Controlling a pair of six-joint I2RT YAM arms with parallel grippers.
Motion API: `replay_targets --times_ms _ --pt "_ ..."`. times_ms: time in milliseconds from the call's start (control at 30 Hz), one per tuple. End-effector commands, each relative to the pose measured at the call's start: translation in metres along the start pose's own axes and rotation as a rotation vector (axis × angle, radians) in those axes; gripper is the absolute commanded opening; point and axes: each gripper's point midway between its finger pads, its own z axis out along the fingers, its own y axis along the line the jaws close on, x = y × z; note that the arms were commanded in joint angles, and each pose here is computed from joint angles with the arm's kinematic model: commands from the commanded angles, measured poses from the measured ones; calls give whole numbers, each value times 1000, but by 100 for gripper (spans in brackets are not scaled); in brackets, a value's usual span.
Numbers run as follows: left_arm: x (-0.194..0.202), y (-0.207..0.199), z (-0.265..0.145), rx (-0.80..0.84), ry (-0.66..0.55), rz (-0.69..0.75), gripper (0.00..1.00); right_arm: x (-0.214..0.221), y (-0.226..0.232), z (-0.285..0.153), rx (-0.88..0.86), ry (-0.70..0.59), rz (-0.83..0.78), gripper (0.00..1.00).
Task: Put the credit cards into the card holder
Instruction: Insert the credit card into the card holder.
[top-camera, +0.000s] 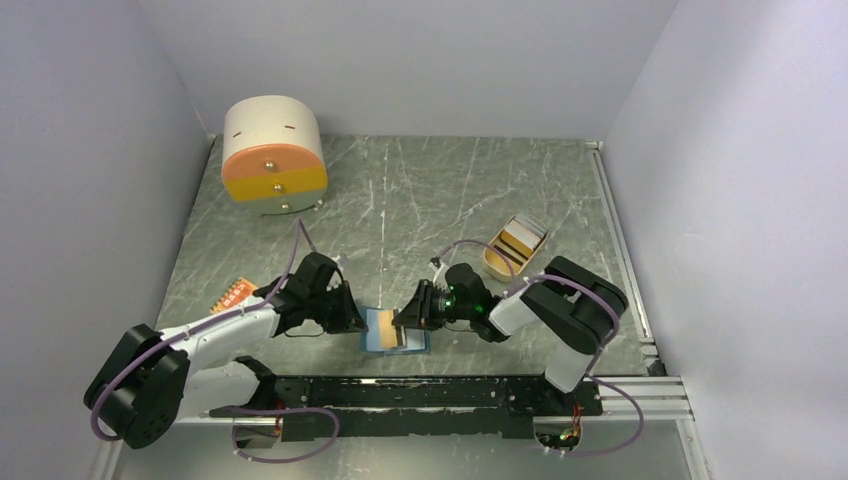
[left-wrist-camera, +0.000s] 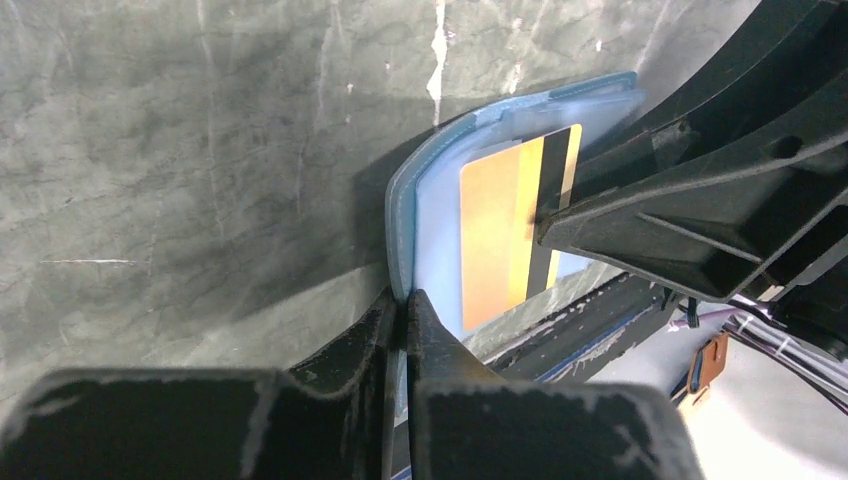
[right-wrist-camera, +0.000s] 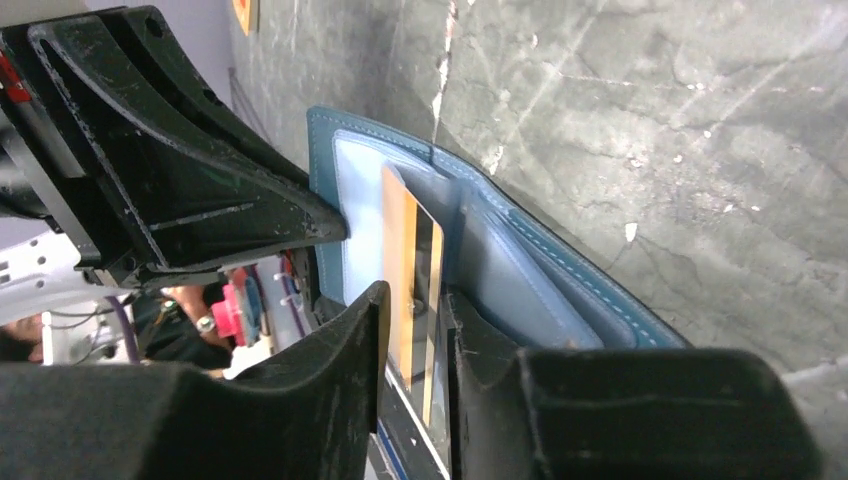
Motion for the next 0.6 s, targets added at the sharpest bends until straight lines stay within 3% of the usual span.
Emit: replay_targets --times_ms 0,267,567 --pt "-1 -14 -5 71 -4 7 9 -2 -25 -9 190 -31 -43 32" --pt "-1 -16 -5 82 -2 -4 9 5 -29 -17 218 -32 -17 35" --pt "-3 -26 -13 117 -18 -16 9 11 -5 -3 138 -14 -10 35"
